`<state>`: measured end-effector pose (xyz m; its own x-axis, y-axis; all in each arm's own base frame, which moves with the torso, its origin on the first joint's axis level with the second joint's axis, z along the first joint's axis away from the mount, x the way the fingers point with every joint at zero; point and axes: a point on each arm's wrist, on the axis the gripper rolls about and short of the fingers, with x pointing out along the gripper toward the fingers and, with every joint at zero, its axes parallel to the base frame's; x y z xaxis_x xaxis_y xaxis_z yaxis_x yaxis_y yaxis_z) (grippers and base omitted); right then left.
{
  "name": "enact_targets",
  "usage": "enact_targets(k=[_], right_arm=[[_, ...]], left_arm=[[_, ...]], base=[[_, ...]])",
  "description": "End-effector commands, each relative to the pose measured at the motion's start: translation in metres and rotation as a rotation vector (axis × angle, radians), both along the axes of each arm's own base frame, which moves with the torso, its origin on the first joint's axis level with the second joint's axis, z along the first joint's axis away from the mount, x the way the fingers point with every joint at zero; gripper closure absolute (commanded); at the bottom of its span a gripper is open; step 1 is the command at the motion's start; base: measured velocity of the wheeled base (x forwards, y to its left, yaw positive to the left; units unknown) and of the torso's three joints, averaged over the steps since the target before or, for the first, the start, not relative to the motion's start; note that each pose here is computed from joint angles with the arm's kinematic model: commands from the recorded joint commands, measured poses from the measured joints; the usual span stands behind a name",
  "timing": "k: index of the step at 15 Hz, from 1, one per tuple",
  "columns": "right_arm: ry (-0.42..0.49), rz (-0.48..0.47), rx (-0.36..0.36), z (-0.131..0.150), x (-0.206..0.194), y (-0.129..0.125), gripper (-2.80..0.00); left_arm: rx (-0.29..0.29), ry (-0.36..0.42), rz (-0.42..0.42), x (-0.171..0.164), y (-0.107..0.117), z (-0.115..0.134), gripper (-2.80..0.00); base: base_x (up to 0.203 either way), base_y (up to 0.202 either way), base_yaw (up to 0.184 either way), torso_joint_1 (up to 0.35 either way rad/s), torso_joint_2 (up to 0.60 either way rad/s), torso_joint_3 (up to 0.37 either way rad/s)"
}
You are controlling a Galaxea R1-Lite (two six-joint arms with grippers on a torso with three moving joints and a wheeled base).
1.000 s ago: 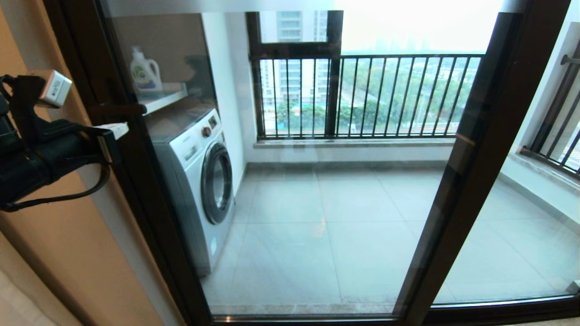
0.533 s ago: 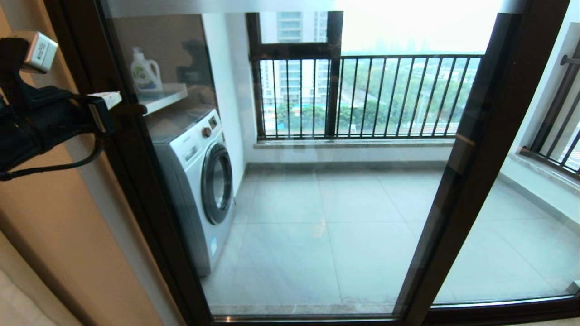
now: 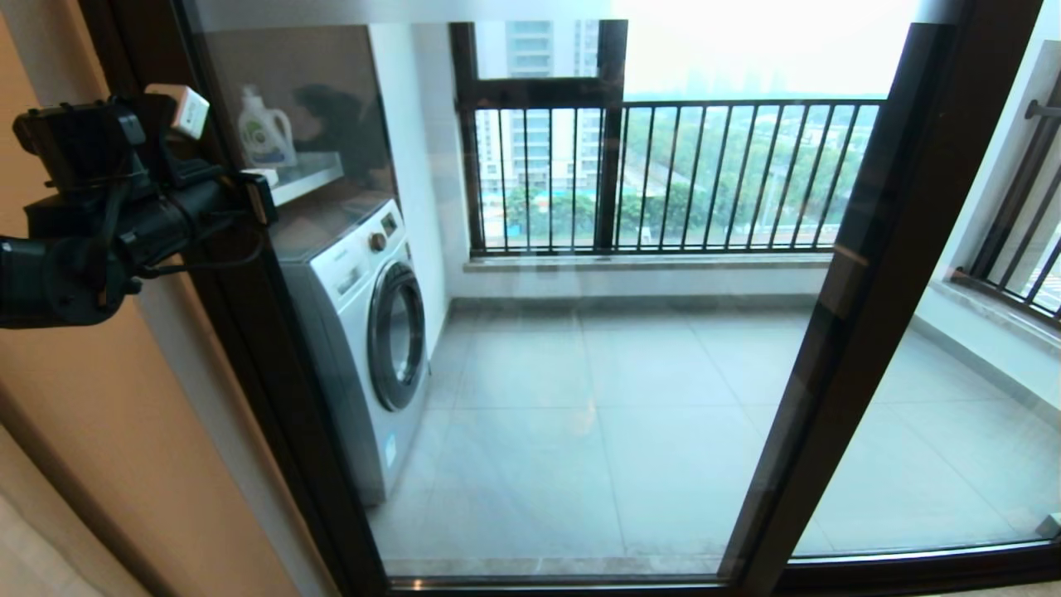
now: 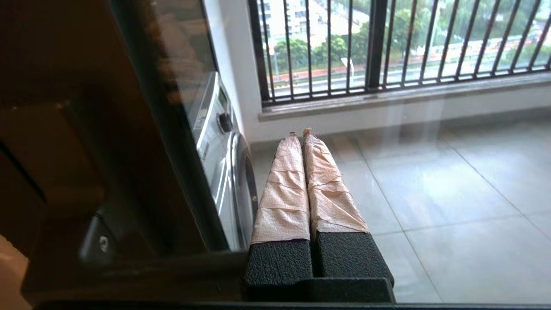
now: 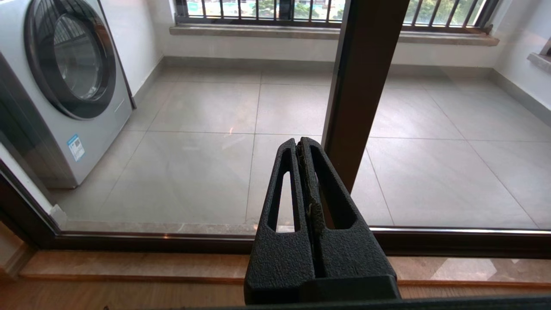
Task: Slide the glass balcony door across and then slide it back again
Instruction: Open the slid door
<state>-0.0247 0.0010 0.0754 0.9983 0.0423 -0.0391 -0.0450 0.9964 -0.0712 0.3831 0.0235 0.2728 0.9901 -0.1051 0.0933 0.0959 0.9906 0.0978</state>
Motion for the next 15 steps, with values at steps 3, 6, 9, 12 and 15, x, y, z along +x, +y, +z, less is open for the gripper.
enact_targets(k=[3,6,9,12,15], right_arm=[[0.002,0.001,-0.001,0.0,0.0,0.0,0.0],[0.002,0.001,-0.001,0.0,0.0,0.0,0.0],[0.001,0.001,-0.001,0.0,0.0,0.0,0.0],[0.002,0.001,-0.001,0.0,0.0,0.0,0.0],[0.002,0.001,-0.001,0.0,0.0,0.0,0.0]], left_arm=[[-0.003,0.045,0.047,0.016,0.021,-0.019,0.0],[-0.003,0.048,0.068,0.011,0.029,-0.019,0.0],[-0.009,0.109,0.079,0.002,0.034,-0.035,0.0],[-0.011,0.118,0.081,-0.005,0.034,-0.055,0.0],[-0.008,0.101,0.08,-0.007,0.034,-0.067,0.0]], base=[[0.0,0.0,0.0,0.0,0.0,0.0],[0.0,0.0,0.0,0.0,0.0,0.0],[0.0,0.0,0.0,0.0,0.0,0.0],[0.0,0.0,0.0,0.0,0.0,0.0],[0.0,0.0,0.0,0.0,0.0,0.0]])
